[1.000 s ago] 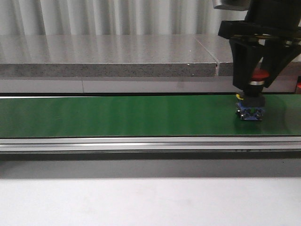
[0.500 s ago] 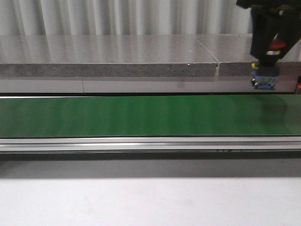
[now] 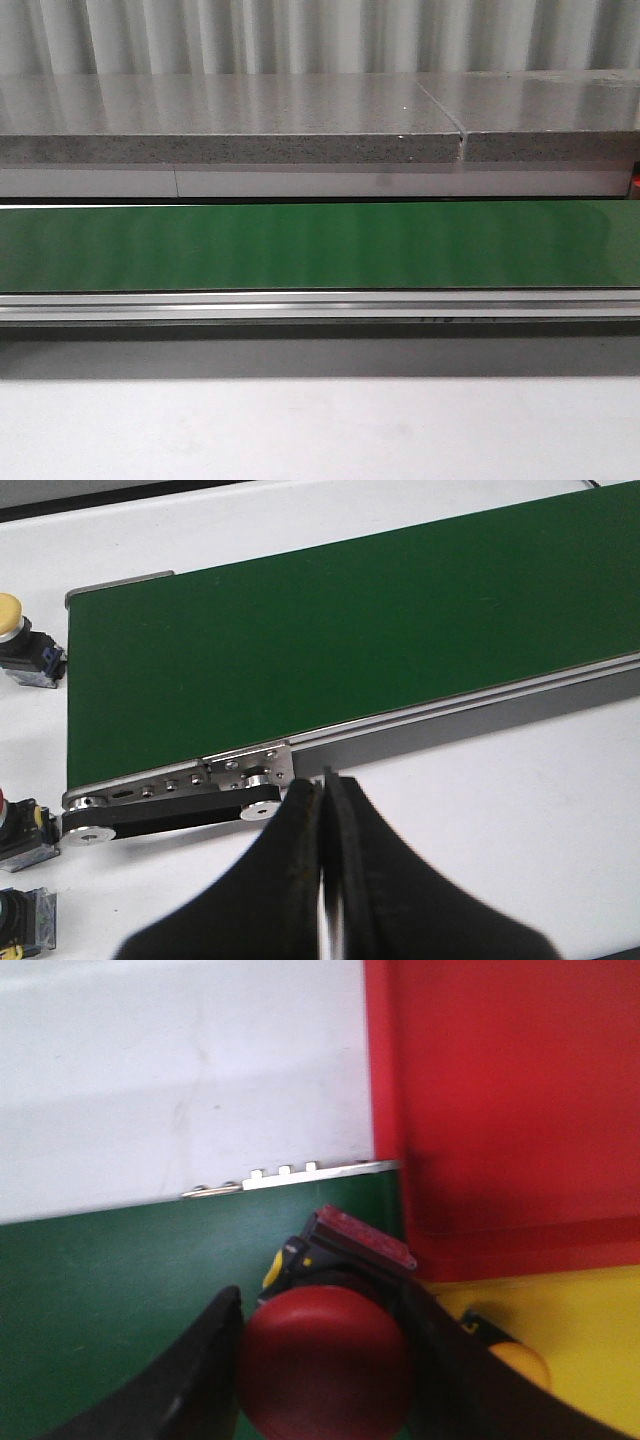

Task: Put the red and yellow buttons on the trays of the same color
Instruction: 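Lower the red button into the red tray and open the right gripper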

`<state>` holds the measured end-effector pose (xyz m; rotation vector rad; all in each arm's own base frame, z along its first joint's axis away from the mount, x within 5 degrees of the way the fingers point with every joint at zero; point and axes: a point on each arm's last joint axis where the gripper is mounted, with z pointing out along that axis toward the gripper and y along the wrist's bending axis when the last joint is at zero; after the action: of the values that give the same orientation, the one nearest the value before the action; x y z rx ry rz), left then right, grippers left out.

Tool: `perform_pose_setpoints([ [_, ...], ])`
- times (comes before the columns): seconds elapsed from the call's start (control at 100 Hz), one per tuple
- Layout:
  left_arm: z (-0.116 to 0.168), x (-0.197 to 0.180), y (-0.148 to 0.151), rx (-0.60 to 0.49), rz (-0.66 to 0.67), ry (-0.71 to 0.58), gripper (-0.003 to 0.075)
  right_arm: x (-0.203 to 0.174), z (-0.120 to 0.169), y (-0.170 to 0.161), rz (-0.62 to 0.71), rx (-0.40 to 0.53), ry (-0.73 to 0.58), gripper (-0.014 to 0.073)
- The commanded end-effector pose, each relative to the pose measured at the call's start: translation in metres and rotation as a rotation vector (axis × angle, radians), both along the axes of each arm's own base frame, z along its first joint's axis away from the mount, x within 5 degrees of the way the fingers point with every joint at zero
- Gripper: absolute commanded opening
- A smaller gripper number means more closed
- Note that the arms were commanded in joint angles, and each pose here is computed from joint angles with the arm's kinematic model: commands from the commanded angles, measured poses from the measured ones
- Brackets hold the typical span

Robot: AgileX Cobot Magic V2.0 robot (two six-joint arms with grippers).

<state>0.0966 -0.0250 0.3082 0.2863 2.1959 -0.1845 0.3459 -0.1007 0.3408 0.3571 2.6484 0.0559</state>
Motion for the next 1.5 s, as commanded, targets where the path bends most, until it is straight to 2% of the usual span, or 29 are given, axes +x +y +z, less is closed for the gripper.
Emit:
perform_pose_setpoints([
  [0.0,0.014,0.004,-0.001,-0.037,0.010,-0.083,-0.0020,-0.009,0.027,-0.016,-0.056,-0.043,-0.119,0.0131],
  [0.18,0.014,0.004,-0.001,-0.037,0.010,-0.083,-0.0020,-0.005,0.016,-0.041,-0.119,-0.046,-0.115,0.0131],
  [0.47,0.014,0.004,-0.001,-0.037,0.010,-0.083,-0.0020,0.029,-0.001,-0.055,-0.120,-0.009,-0.100,0.0131],
  [0.78,0.014,0.004,-0.001,-0.037,0.010,-0.083,-0.0020,0.063,-0.042,-0.067,-0.129,0.038,-0.070,0.0131],
  [1.18,0.014,0.004,-0.001,-0.037,0.010,-0.083,-0.0020,0.081,-0.087,-0.076,-0.141,0.055,-0.023,0.0139],
  [1.25,0.014,0.004,-0.001,-0.037,0.010,-0.083,-0.0020,0.082,-0.090,-0.076,-0.141,0.060,-0.014,0.0209],
  [1.4,0.014,0.004,-0.001,-0.037,0.010,-0.083,-0.0020,0.083,-0.089,-0.076,-0.144,0.061,-0.029,0.0491],
  [1.44,0.014,0.004,-0.001,-0.037,0.010,-0.083,-0.0020,0.083,-0.088,-0.076,-0.144,0.059,-0.032,0.0528],
  [1.49,0.014,0.004,-0.001,-0.037,0.010,-0.083,-0.0020,0.082,-0.085,-0.076,-0.142,0.056,-0.038,0.0531],
])
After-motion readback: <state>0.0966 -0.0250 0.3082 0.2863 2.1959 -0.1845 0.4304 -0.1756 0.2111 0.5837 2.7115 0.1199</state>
